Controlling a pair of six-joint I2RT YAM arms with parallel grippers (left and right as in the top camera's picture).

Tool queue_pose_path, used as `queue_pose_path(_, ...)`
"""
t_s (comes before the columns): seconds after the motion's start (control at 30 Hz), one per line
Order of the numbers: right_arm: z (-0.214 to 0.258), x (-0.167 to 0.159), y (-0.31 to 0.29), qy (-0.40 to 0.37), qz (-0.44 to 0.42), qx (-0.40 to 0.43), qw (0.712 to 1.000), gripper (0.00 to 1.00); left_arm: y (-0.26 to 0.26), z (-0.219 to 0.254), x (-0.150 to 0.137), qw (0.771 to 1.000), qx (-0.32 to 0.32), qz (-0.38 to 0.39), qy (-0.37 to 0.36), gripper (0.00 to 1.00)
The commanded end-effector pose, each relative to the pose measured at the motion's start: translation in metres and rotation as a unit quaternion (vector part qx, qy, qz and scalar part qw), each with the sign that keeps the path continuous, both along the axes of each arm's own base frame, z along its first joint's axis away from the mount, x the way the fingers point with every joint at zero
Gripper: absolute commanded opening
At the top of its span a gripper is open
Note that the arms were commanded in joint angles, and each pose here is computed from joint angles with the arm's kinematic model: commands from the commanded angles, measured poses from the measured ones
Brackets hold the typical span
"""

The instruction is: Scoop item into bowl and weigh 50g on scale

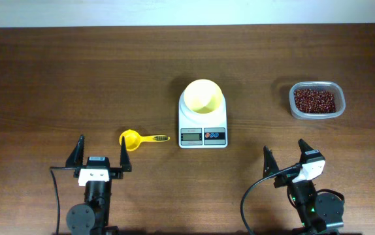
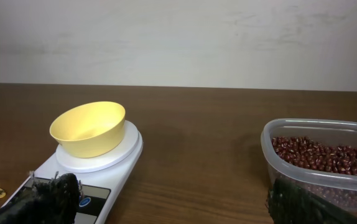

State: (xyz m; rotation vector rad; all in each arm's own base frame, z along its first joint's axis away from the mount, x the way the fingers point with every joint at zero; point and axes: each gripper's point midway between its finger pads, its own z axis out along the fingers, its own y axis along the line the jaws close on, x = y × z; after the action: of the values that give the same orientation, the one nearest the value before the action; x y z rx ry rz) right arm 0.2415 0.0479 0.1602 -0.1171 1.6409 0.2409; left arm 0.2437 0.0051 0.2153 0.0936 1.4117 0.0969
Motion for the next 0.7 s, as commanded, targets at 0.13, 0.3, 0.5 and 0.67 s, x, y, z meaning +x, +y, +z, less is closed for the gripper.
queue_pose_path(0.13,-0.0033,0.0004,-0.002,0.003,-0.005,0.001,1.0,0.99,0.0012,0.0019,-0.0008,1.0,-0.006,0.003,-0.005,0.99)
queue_pose_path(0.3,-0.0033,0.0004,-0.002,0.003,-0.005,0.001,1.0,0.99,0.0011,0.0019,-0.0008,1.0,-0.006,0.003,-0.005,0.99)
queue_pose_path(0.5,-0.0033,0.0004,-0.002,0.003,-0.005,0.001,1.0,0.99,0.001,0.005,-0.0013,1.0,-0.006,0.003,-0.012,0.99)
queue_pose_path(0.67,-0.0033,0.0004,-0.002,0.003,-0.005,0.001,1.0,0.99,0.001,0.0089,-0.0021,1.0,-0.005,0.003,-0.02,0.99)
